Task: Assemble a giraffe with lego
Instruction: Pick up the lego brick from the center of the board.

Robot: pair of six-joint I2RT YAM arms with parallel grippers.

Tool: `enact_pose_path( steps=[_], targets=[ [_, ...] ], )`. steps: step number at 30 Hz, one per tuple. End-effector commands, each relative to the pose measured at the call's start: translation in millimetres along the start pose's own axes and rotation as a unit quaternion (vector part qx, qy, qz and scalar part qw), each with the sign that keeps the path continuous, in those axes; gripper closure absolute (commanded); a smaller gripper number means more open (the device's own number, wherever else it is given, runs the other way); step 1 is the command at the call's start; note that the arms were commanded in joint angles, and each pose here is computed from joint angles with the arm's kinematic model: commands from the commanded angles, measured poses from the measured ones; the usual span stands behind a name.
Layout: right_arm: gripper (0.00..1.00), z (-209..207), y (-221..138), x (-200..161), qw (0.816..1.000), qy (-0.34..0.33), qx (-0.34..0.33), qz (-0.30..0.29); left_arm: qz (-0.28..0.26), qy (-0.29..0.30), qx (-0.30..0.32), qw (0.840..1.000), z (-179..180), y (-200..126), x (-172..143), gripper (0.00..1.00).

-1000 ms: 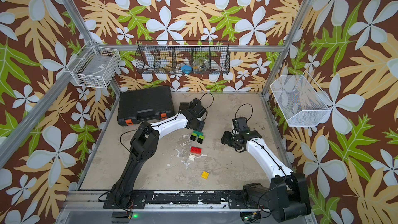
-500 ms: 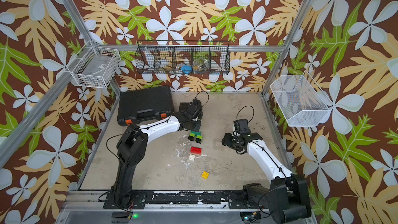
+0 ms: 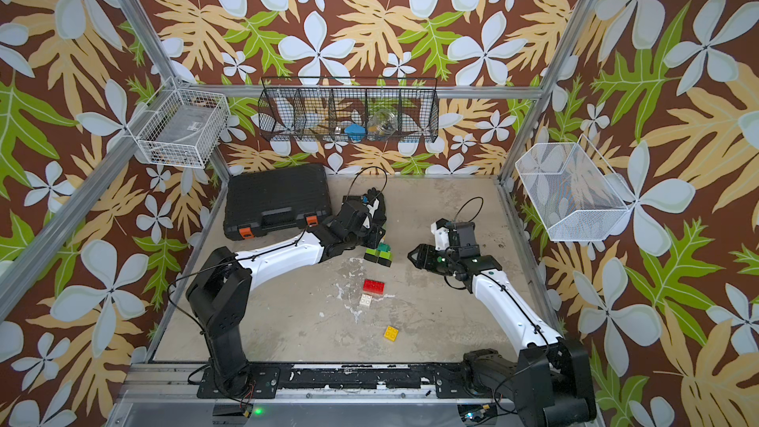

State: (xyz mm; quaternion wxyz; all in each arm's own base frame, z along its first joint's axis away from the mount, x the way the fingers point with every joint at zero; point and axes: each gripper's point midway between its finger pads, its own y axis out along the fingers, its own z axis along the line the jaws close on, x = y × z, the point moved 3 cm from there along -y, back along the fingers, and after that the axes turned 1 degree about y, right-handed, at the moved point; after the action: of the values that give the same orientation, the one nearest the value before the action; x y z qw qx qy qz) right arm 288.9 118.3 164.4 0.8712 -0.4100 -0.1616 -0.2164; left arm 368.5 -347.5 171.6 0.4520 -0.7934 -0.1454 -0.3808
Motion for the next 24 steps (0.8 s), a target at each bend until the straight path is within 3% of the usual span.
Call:
enact_pose_path(
  steps=[1, 5, 11, 24],
  targets=[
    [0.37, 31.4, -2.6, 14.3, 0.994, -0.034, 0.097, -0.027, -0.019, 0.024, -0.037, 0.999, -13.2, -9.5, 9.2, 0.91],
    [0.42, 49.8, -3.0, 16.4, 0.986, -0.03, 0.164, -0.03, -0.021, 0.038, -0.059, 0.997, -19.4, -18.1, 9.0, 0.9],
    [0.42, 70.6, -1.3, 16.9, 0.975, -0.047, 0.218, -0.015, -0.023, 0.047, -0.076, 0.996, -25.9, -22.9, 11.4, 0.9],
    [0.42, 58.1, 16.4, 6.1, 0.981, -0.037, 0.187, 0.019, -0.02, 0.049, -0.077, 0.996, -31.4, -24.5, 8.5, 0.9]
  ],
)
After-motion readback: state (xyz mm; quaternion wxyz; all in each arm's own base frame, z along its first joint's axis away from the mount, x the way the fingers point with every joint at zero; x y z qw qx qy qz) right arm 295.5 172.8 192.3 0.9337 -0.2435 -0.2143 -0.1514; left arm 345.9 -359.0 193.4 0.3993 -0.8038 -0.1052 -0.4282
